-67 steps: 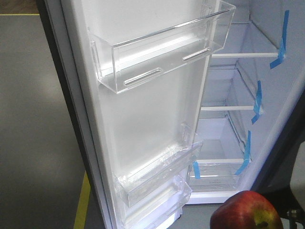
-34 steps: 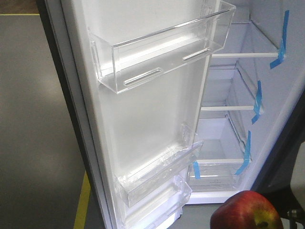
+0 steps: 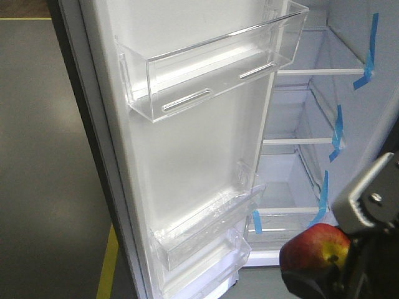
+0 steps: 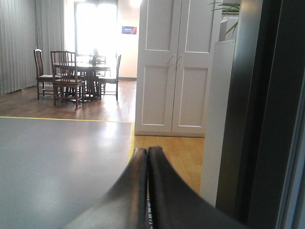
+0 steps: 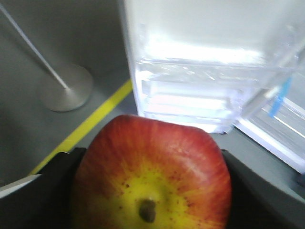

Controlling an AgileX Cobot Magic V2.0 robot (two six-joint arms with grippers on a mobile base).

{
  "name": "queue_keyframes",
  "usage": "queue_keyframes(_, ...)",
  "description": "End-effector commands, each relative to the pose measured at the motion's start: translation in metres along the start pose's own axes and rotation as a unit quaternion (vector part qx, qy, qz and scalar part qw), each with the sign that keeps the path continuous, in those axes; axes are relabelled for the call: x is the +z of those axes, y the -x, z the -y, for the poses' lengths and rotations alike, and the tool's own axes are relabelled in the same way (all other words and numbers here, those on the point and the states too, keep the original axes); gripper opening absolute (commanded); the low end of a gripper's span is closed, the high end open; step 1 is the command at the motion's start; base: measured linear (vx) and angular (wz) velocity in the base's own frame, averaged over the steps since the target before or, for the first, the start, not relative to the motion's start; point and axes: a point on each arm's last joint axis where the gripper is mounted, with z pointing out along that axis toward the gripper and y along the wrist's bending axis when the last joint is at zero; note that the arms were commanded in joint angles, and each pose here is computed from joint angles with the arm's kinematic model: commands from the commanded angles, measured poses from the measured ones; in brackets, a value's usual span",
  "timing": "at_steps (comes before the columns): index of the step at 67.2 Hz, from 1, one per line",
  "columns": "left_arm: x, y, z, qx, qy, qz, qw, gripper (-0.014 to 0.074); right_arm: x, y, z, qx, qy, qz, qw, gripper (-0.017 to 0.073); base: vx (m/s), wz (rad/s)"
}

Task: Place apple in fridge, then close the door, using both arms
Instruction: 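Raise the right gripper with the apple over the top door bin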

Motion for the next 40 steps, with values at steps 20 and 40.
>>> queue_keyframes(20,-0.002,0.012,0.001,-0.007,-0.004,0.049,0.999,-0.0006,0.033,0.03,0.076,0.111,-0.147,-0.007,0.983,0.0127,0.0,0.0)
queue_keyframes(40,-0.002,0.012,0.001,-0.007,-0.004,0.049,0.999,-0.0006,-0.008,0.082,0.096,0.08,-0.074,0.088,0.99,0.0132,0.0,0.0)
